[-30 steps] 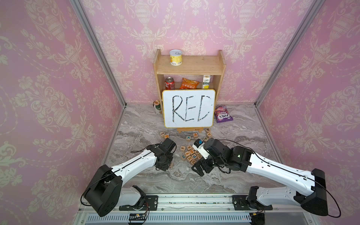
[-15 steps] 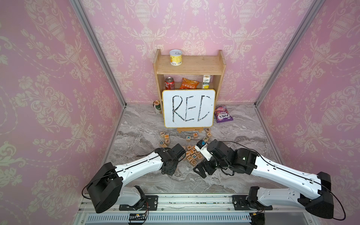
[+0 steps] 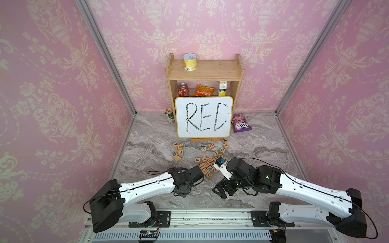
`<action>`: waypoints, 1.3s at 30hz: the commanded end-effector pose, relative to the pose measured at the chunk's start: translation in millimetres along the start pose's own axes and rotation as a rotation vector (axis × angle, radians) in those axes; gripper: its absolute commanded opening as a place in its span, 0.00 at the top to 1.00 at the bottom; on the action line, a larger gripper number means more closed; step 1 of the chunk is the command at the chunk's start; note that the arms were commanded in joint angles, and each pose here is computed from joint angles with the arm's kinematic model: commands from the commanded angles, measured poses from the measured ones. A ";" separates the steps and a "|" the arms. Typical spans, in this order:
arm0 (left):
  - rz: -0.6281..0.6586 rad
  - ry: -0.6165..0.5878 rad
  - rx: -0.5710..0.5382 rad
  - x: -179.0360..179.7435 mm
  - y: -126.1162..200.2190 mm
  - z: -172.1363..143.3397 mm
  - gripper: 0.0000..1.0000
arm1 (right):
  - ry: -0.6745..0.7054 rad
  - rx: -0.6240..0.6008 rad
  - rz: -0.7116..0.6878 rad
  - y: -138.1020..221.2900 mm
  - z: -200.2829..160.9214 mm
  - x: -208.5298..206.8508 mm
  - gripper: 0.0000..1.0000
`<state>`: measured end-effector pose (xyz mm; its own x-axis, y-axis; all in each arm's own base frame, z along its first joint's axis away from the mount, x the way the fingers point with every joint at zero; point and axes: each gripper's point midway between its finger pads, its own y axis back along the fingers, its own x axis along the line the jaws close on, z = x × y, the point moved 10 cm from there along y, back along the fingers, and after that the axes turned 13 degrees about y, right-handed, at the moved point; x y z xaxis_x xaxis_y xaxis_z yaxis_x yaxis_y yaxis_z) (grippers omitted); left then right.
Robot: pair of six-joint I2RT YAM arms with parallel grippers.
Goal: Assemble the uppercase word "red" with letter blocks
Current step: Place the letter block at the center of the board.
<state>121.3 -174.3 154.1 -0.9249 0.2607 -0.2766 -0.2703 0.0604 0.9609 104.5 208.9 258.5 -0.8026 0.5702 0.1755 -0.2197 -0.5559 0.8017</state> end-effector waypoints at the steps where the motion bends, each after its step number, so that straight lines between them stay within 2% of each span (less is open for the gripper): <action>1: -0.007 0.303 -0.078 15.4 -8.2 11.3 0.82 | -0.026 0.021 0.000 3.2 -9.9 0.6 0.00; 9: -0.060 0.360 -0.076 25.8 -19.4 20.2 0.76 | -0.027 0.011 -0.010 11.6 -13.9 0.6 0.00; 16: -0.109 0.423 -0.063 29.4 -24.5 25.2 0.77 | -0.028 0.003 -0.018 17.3 -15.7 -0.3 0.00; 20: -0.137 0.448 -0.063 28.4 -25.2 26.1 0.75 | -0.024 0.002 -0.024 19.0 -14.9 -0.4 0.00; 21: -0.140 0.451 -0.062 27.8 -25.4 25.9 0.72 | -0.021 0.001 -0.026 19.8 -14.2 -0.4 0.00; 25: -0.147 0.451 -0.057 26.5 -25.1 24.8 0.46 | -0.012 0.001 -0.032 20.9 -12.9 -0.5 0.00; 30: -0.145 0.439 -0.088 26.7 -13.6 30.2 0.22 | -0.004 0.002 -0.033 20.2 -10.2 0.0 0.00; 33: -0.145 0.408 -0.095 28.5 -7.2 35.2 0.14 | -0.002 -0.008 -0.037 20.8 -7.6 0.3 0.00; 39: -0.029 0.219 -0.120 36.2 3.2 55.5 0.09 | 0.011 -0.026 -0.043 24.1 0.7 1.8 0.00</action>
<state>109.2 -125.5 144.2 -0.9017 0.2062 -0.3800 -0.3879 0.0019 0.9217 97.1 194.1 269.0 -0.7842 0.5989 0.1620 -0.2471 -0.5410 0.8039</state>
